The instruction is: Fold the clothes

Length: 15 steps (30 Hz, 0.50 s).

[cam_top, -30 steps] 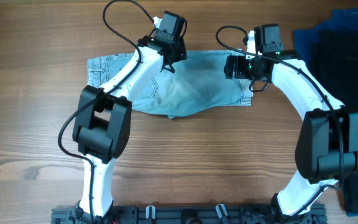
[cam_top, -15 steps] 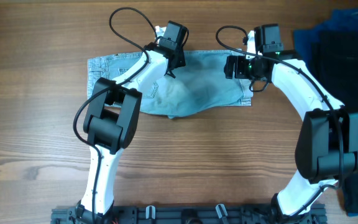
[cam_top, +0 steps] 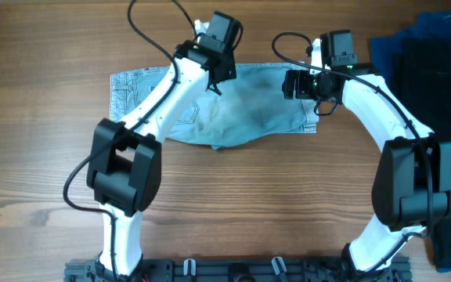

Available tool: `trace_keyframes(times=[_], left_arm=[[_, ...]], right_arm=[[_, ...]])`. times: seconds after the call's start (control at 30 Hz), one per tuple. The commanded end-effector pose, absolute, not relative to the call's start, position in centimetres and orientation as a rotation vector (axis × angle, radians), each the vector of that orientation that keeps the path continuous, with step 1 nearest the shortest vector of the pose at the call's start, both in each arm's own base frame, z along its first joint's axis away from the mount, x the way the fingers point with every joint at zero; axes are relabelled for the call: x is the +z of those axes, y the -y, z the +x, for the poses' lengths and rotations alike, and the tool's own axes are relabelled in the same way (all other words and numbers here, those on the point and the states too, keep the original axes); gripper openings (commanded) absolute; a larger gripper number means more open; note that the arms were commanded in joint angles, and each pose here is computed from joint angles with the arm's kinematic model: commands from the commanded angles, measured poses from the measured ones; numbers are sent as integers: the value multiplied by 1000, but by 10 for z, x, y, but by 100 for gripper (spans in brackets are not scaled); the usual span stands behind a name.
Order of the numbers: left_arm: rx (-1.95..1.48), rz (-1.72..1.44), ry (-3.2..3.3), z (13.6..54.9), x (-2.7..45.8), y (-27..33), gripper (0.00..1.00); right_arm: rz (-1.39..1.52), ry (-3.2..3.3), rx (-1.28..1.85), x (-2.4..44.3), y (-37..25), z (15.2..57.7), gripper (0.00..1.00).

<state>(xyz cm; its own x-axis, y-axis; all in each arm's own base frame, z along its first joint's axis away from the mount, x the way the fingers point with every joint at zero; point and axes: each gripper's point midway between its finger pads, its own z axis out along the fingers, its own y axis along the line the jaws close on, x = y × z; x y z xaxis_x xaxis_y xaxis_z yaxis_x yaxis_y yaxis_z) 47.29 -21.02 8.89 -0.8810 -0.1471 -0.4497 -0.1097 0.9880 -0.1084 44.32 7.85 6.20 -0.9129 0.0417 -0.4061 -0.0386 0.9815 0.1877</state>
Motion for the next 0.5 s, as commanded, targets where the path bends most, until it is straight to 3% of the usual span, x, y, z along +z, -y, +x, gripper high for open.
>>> trace_keyframes(times=[0.0, 0.47], left_arm=[[-97, -261, -2766, 455, 52, 208, 4], [-91, -233, -2861, 450, -15, 214, 4]], right_arm=[[10, -2735, 253, 50, -77, 441, 100], [9, -2735, 253, 50, -77, 441, 100]])
